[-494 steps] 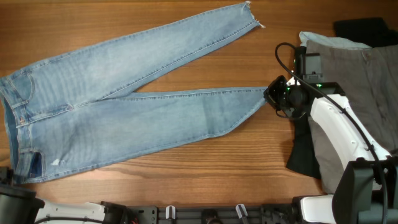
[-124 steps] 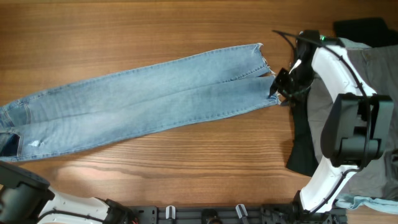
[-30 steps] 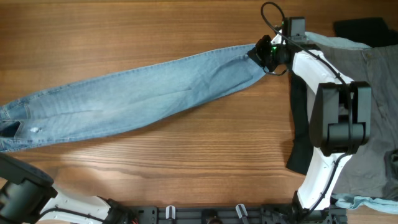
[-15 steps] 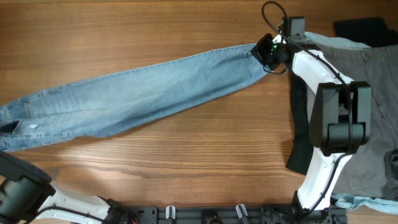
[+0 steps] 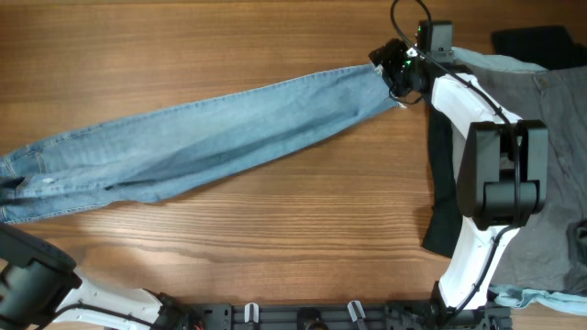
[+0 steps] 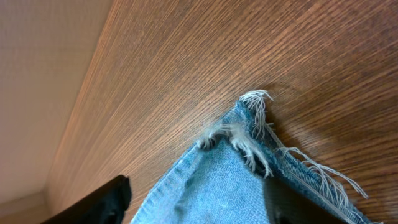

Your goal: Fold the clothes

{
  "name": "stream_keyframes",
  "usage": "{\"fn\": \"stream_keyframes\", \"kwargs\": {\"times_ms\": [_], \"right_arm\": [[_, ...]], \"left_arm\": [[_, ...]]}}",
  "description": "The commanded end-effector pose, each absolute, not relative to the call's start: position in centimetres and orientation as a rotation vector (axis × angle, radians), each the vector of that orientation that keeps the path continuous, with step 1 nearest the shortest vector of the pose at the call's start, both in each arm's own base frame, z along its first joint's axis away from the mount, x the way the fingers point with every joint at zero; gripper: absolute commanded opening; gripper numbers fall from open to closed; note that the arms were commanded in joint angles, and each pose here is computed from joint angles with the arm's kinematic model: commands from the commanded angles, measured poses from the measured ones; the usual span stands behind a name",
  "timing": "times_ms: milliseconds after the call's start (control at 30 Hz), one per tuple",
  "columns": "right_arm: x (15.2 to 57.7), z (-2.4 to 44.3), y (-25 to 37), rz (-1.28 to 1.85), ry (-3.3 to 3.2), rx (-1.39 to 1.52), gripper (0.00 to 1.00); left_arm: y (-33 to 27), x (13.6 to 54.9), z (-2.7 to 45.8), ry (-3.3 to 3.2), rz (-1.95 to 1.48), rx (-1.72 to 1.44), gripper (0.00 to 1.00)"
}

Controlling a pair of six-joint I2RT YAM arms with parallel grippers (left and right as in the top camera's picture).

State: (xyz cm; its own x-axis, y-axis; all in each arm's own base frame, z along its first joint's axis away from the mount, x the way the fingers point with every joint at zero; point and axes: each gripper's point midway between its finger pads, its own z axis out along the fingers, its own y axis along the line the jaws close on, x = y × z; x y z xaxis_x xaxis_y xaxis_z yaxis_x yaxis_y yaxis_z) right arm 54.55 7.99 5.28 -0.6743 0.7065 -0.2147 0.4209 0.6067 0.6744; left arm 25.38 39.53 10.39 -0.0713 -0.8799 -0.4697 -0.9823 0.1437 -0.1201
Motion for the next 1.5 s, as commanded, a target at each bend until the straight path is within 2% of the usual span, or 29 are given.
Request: {"fn": "stream_keyframes", "kwargs": {"times_ms": [0, 133, 200, 267, 300, 367, 400, 467, 633, 667, 700, 800, 833, 900, 933, 967, 1000, 1033, 1067, 1100, 1167, 1233, 1300, 1333, 1400, 1467], "right_arm": [[54.3, 4.7, 8.8, 0.855, 2.424, 0.738, 0.75], [52.8, 4.5, 10.2, 0.906, 2.502, 0.547, 0.76], [52.3, 4.7, 10.9, 0.949, 2.515, 0.456, 0.74], [52.3, 4.8, 11.0, 0.956, 2.511, 0.445, 0.74], [52.4, 4.9, 11.0, 0.953, 2.508, 0.446, 0.73], [52.6, 5.0, 10.9, 0.952, 2.499, 0.444, 0.69], [52.8, 5.1, 10.8, 0.949, 2.491, 0.443, 0.68], [53.0, 5.2, 10.8, 0.950, 2.477, 0.443, 0.62], [53.1, 5.3, 10.7, 0.952, 2.473, 0.473, 0.62], [53.1, 5.3, 10.7, 0.952, 2.473, 0.472, 0.63], [53.1, 5.3, 10.7, 0.952, 2.473, 0.472, 0.67], [53.1, 5.3, 10.7, 0.951, 2.474, 0.470, 0.68], [53.1, 5.3, 10.7, 0.951, 2.474, 0.467, 0.68], [53.1, 5.3, 10.8, 0.955, 2.474, 0.465, 0.68], [53.1, 5.3, 10.8, 0.956, 2.474, 0.465, 0.68], [53.1, 5.3, 10.8, 0.956, 2.474, 0.464, 0.68], [53.1, 5.3, 10.9, 0.961, 2.474, 0.462, 0.68], [53.0, 5.4, 10.9, 0.967, 2.474, 0.460, 0.68], [53.0, 5.4, 11.0, 0.974, 2.474, 0.454, 0.68], [52.9, 5.4, 11.1, 0.982, 2.475, 0.452, 0.68], [52.8, 5.4, 11.1, 0.982, 2.480, 0.454, 0.68], [52.8, 5.3, 11.1, 0.982, 2.485, 0.458, 0.68], [52.7, 5.3, 11.1, 0.982, 2.486, 0.458, 0.68], [52.7, 5.3, 11.1, 0.982, 2.487, 0.459, 0.68], [52.7, 5.2, 11.1, 0.981, 2.490, 0.462, 0.68], [52.6, 5.2, 11.1, 0.981, 2.491, 0.461, 0.68]], "left_arm": [[39.5, 25.1, 9.8, 2.096, 0.362, -1.717, 1.00], [38.8, 24.9, 9.6, 2.163, 0.349, -1.682, 1.00], [38.8, 25.0, 9.6, 2.192, 0.353, -1.643, 0.94], [38.7, 25.4, 9.6, 2.189, 0.326, -1.634, 0.72], [38.6, 26.0, 9.7, 2.179, 0.285, -1.615, 0.46], [38.6, 27.3, 10.0, 2.152, 0.218, -1.580, 0.14], [38.7, 27.8, 10.2, 2.121, 0.190, -1.582, 0.04], [39.1, 28.1, 10.0, 2.032, 0.164, -1.668, 0.04], [39.5, 28.4, 7.0, 2.002, 0.127, -1.763, 0.04], [39.5, 28.4, 5.8, 1.993, 0.110, -1.802, 0.08], [39.4, 28.6, 5.0, 1.993, 0.091, -1.812, 0.19], [39.1, 29.7, 3.7, 2.014, 0.012, -1.785, 0.30], [39.1, 29.7, 3.7, 2.014, 0.013, -1.784, 0.27], [38.7, 30.3, 4.2, 2.040, -0.030, -1.725, 0.09], [38.5, 30.6, 4.5, 2.050, -0.054, -1.696, 0.05], [38.4, 30.8, 4.9, 2.047, -0.064, -1.687, 0.05], [38.3, 30.7, 5.3, 2.044, -0.062, -1.684, 0.20], [38.3, 30.6, 5.9, 2.039, -0.060, -1.681, 0.48], [38.4, 30.6, 6.5, 2.031, -0.055, -1.675, 0.56], [38.5, 30.4, 7.5, 2.023, -0.043, -1.655, 0.61], [39.1, 30.0, 9.9, 2.021, 0.010, -1.579, 0.64], [39.7, 29.1, 13.2, 1.979, 0.080, -1.533, 0.63], [39.6, 28.1, 16.5, 1.942, 0.114, -1.497, 0.45], [39.2, 27.6, 17.5, 1.933, 0.118, -1.496, 0.27], [37.5, 26.3, 19.0, 1.949, 0.111, -1.516, 0.08], [35.5, 25.1, 18.2, 2.013, 0.072, -1.578, 0.04]]}}
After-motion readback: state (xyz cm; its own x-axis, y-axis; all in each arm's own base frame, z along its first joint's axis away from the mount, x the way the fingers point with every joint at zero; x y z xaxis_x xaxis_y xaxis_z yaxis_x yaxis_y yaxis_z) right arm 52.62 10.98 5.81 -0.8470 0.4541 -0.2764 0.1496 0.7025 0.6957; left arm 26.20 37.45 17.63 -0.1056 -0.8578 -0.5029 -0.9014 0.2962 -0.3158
